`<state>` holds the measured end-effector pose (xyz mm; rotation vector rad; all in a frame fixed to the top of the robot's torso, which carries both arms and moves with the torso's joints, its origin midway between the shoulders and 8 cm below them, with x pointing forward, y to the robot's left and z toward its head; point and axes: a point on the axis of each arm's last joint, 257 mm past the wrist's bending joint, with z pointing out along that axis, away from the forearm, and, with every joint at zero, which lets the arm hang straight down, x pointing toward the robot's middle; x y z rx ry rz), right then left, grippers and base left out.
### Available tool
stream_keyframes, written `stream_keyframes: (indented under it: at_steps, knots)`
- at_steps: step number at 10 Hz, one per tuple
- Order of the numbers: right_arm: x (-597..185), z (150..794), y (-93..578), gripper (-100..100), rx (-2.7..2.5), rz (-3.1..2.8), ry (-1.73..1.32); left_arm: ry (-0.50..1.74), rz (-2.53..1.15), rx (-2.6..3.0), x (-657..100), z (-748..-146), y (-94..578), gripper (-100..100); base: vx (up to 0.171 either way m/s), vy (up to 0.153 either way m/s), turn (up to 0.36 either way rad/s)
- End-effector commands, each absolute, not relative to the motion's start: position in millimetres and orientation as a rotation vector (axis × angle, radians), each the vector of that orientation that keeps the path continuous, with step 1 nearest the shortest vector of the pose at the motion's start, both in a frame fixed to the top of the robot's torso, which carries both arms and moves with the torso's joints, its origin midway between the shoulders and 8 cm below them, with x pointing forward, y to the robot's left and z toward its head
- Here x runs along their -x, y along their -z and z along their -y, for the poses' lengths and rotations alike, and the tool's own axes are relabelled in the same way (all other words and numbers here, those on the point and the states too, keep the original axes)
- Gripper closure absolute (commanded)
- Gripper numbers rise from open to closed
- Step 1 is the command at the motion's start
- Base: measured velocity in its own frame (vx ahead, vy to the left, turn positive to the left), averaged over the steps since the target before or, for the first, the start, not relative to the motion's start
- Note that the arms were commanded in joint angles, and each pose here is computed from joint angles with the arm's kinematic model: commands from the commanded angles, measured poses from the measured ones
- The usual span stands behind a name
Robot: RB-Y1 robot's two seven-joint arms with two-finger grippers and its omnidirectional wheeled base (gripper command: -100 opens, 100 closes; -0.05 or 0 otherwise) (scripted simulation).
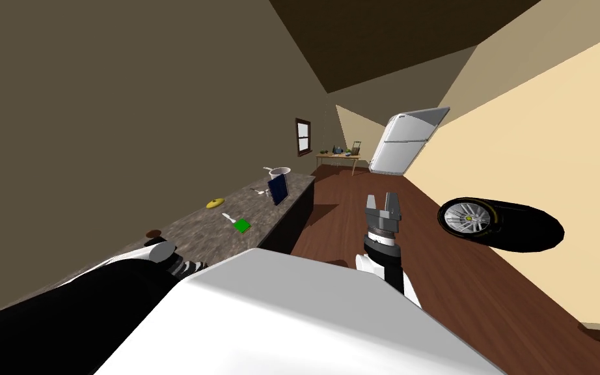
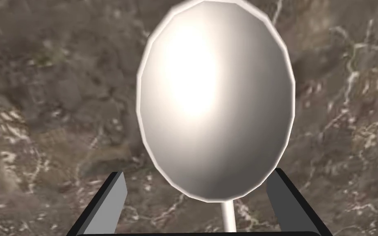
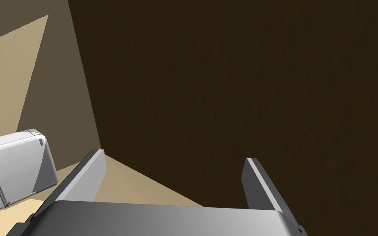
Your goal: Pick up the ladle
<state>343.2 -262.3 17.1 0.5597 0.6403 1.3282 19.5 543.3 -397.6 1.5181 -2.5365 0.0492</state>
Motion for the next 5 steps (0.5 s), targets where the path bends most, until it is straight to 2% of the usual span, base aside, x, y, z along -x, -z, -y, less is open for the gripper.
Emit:
stream_keyframes:
  at_steps: [1,5]
  knots:
    - [-343.2,262.3,-17.1,0,-0.56,-0.64,-1.328,-0.03,2.582,-1.464,-39.5,-550.1,396.5,-100,0.043,-0.044,0.141]
    - [-343.2,262.3,-17.2,0,-0.559,-0.64,-1.328,-0.059,2.594,-1.389,-49.7,-532.1,407.5,-100,0.018,-0.018,0.059]
